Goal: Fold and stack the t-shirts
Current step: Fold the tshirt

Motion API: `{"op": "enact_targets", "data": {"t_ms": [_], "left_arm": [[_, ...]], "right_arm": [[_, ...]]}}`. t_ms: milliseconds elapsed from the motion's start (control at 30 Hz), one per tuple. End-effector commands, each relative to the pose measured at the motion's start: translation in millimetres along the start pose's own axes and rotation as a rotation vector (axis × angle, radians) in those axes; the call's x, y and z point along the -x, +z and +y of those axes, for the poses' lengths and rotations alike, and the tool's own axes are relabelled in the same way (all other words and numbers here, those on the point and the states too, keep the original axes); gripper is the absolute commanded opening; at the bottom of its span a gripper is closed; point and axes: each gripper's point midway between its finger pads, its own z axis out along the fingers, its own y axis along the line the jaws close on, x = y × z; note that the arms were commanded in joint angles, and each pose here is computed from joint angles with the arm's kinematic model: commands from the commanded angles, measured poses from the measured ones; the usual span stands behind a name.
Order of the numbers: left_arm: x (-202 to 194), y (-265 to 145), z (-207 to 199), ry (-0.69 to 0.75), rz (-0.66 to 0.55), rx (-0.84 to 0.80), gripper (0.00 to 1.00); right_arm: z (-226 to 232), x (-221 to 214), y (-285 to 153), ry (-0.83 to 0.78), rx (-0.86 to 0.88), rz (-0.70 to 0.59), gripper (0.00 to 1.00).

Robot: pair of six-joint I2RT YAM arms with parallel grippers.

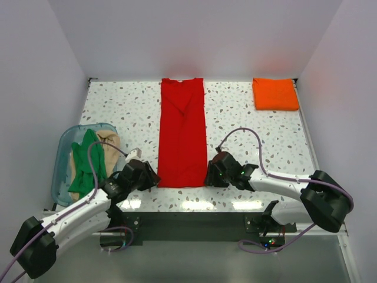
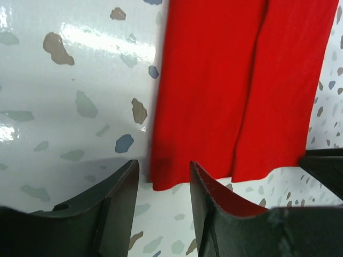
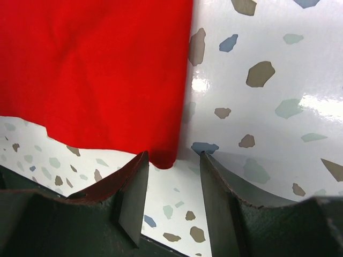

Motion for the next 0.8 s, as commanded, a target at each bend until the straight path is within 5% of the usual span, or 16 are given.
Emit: {"op": "enact_targets", "data": {"t_ms": [0, 533, 633, 767], "left_arm": [[-8.2, 0.6, 7.6, -0.028, 0.002, 0.041, 0.47], [-33.2, 9.5, 18.3, -0.002, 0.044, 0.105, 0.36], [-38.1, 11.0, 18.0, 0.006, 0.059, 0.097, 0.26], [-44.0, 10.1, 13.4, 0.015, 0.077, 0.075, 0.0]], "right_arm": [[5.7, 5.5, 1.7, 0.038, 0.027, -0.032, 0.47], [-1.8, -8.6, 12.3, 0.065, 0.026, 0.005, 0.29], [-2.5, -10.6, 11.3, 0.058, 0.028, 0.01, 0.22], [-6.2, -12.1, 7.6, 0.05, 0.025, 0.009, 0.09]]}}
